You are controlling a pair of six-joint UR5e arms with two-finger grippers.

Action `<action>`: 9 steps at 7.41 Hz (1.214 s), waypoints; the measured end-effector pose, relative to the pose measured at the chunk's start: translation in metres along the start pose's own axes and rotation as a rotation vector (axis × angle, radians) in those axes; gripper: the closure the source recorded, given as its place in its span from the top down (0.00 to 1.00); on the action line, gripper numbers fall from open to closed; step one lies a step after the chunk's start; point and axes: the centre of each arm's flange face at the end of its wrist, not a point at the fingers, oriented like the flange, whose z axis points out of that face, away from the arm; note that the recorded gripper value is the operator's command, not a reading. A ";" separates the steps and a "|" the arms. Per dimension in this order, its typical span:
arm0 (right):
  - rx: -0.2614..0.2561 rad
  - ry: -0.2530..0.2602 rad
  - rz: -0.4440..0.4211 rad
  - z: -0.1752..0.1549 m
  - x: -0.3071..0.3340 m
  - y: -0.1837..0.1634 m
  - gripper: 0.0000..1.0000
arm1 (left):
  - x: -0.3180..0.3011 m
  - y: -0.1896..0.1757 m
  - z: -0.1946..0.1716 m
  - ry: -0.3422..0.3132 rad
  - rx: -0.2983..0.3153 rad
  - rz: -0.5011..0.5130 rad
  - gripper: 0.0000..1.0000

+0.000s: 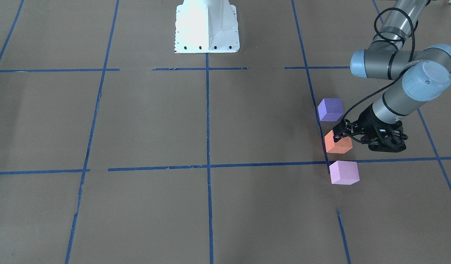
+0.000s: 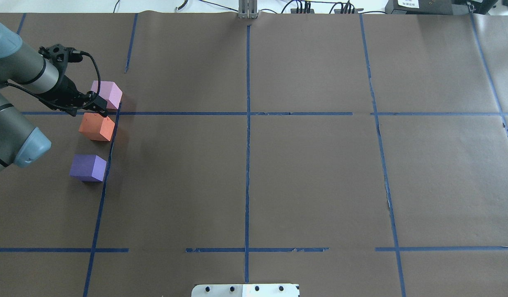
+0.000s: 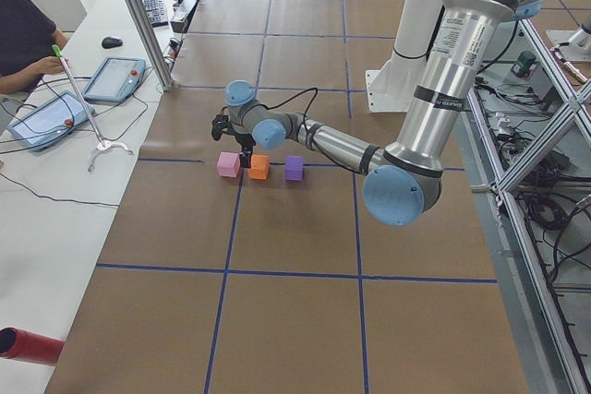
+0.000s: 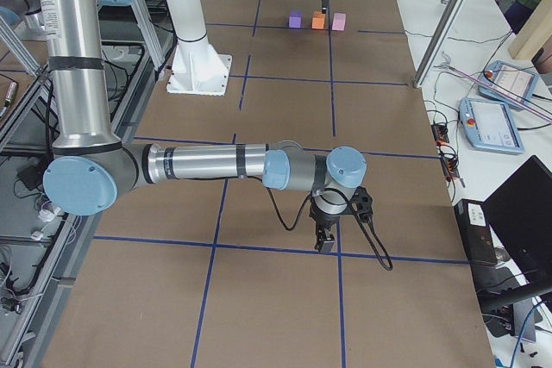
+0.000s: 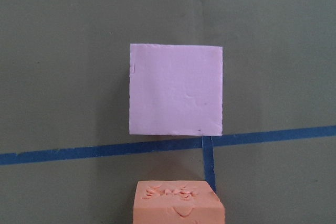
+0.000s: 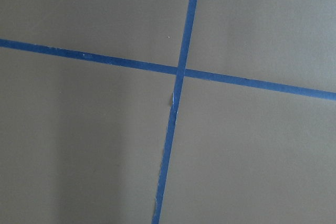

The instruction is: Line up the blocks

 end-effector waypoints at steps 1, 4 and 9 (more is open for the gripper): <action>0.000 0.000 0.000 0.000 0.000 0.000 1.00 | -0.001 -0.001 -0.017 -0.004 0.013 -0.008 1.00; 0.000 0.000 0.000 0.000 0.000 0.000 1.00 | -0.068 -0.005 -0.062 -0.051 0.057 0.065 1.00; 0.000 0.000 0.000 0.000 0.000 0.000 1.00 | -0.277 0.008 -0.115 -0.046 0.072 0.184 1.00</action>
